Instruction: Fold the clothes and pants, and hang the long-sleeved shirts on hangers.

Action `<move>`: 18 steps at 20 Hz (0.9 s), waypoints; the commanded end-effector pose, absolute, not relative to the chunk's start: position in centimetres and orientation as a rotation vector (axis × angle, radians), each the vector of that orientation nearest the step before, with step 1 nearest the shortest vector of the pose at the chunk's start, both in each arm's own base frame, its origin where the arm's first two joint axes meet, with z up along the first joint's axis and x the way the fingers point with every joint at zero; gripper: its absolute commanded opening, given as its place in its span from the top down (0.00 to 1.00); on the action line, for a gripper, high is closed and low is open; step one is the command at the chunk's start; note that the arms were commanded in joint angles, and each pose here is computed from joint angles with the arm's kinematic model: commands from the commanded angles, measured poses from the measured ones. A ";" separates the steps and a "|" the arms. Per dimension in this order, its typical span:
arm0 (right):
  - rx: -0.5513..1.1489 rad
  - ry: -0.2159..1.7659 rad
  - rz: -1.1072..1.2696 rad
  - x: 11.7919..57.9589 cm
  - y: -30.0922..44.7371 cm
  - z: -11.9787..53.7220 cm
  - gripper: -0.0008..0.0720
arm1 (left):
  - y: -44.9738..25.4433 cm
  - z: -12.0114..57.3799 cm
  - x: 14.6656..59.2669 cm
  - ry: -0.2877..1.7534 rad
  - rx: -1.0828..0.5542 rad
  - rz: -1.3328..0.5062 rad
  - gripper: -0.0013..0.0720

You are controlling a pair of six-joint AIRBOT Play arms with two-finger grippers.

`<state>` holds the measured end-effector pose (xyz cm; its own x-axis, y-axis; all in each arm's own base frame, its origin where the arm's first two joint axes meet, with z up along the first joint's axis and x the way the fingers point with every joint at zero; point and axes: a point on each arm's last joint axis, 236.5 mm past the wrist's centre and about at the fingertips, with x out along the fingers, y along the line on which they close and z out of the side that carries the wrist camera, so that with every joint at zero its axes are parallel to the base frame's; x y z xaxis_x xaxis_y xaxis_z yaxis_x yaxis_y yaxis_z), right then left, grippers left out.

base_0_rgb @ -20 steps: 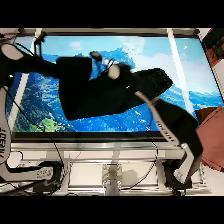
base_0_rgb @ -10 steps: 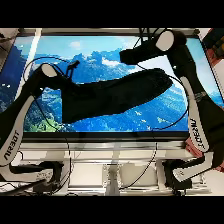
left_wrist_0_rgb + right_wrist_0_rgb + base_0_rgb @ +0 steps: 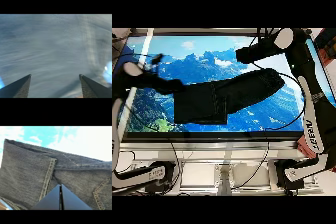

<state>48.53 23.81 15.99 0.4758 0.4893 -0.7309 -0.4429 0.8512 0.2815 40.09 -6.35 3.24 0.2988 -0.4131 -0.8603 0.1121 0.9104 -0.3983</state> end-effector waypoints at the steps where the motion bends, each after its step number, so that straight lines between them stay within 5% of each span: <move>1: 0.041 0.910 0.565 48.6 23.5 15.9 0.95 | 2.5 1.3 38.5 1.223 -0.303 -0.202 0.03; 12: 0.044 0.901 0.565 48.7 23.6 16.1 0.95 | -3.0 -11.6 37.0 1.336 -0.640 -0.421 0.03; 13: 0.044 0.901 0.565 48.7 23.6 16.1 0.95 | -4.4 -11.6 37.5 1.320 -0.670 -0.456 0.10; 15: 0.044 0.902 0.565 48.7 23.6 16.1 0.95 | -6.8 -11.3 38.2 1.291 -0.692 -0.520 0.45; 17: 0.043 0.901 0.565 48.7 23.6 16.1 0.95 | -9.0 -10.3 38.8 1.263 -0.709 -0.570 0.96; 18: 0.042 0.900 0.564 48.8 23.6 16.1 0.95 | -9.9 -9.6 39.1 1.251 -0.715 -0.592 0.95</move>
<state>48.74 23.62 16.02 0.4851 0.4816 -0.7299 -0.4467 0.8540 0.2667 37.95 -6.64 -11.10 0.1962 -0.6752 -0.7111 -0.0137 0.7232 -0.6905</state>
